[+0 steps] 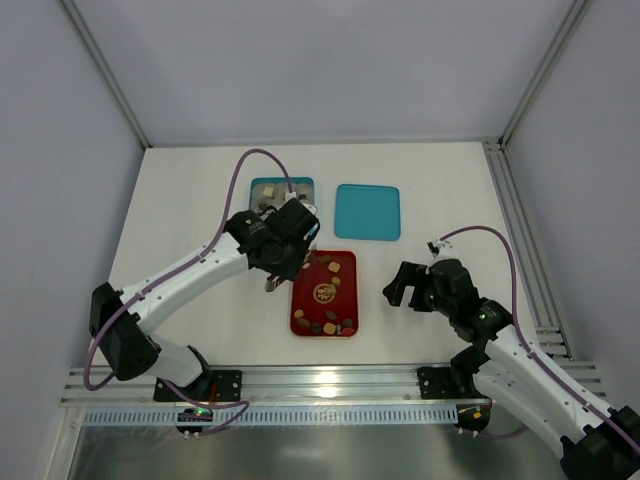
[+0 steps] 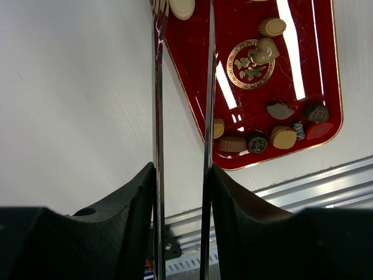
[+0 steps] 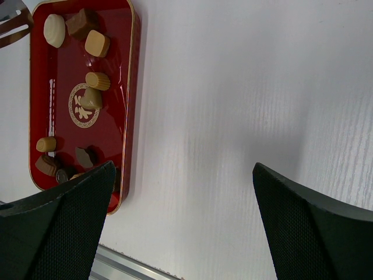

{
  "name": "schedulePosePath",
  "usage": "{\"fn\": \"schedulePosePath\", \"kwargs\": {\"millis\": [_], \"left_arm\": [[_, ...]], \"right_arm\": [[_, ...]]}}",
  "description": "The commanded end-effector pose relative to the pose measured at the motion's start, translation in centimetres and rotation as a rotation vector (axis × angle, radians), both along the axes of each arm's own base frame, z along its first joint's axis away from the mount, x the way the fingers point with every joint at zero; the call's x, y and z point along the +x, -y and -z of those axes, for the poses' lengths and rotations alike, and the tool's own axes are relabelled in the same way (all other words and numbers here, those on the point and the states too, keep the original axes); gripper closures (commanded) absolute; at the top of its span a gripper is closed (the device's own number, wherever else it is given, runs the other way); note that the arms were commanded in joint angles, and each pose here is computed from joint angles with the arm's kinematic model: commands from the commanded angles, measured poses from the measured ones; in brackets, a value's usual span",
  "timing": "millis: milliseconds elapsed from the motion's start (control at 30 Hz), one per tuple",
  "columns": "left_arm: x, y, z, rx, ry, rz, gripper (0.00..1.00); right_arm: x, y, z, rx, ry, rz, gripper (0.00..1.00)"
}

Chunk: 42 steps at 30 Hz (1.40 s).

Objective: Pack the chocolate

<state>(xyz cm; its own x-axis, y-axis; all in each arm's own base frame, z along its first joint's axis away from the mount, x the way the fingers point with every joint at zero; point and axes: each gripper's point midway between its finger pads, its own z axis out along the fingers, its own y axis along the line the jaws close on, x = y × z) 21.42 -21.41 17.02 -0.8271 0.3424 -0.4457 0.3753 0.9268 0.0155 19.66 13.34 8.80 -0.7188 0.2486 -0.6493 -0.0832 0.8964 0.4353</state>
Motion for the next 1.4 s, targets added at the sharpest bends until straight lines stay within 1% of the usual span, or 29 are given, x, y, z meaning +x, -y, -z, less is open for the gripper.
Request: {"fn": "schedulePosePath", "kwargs": {"millis": [0,400,633,1267,1367], "left_arm": [[0.8,0.5,0.4,-0.004,0.028,-0.016,0.59],[1.0,0.7,2.5,0.039,-0.001,-0.011,0.6],[1.3,0.4,3.2,0.081,0.008,-0.015,0.61],[1.4,0.9,4.4,0.093,-0.006,-0.004,0.62],[1.4,0.9,4.5,0.098,-0.01,-0.003,0.64]], "right_arm": [[0.7,-0.4,-1.4,0.025,0.046,0.005,0.0],[0.6,-0.2,-1.2,0.021,0.046,0.008,0.0],[0.7,-0.3,-1.2,0.021,0.045,0.005,0.0],[0.6,-0.3,-1.0,0.022,0.044,0.004,0.0],[0.5,-0.3,-0.9,0.022,0.041,0.003,0.0]]}}
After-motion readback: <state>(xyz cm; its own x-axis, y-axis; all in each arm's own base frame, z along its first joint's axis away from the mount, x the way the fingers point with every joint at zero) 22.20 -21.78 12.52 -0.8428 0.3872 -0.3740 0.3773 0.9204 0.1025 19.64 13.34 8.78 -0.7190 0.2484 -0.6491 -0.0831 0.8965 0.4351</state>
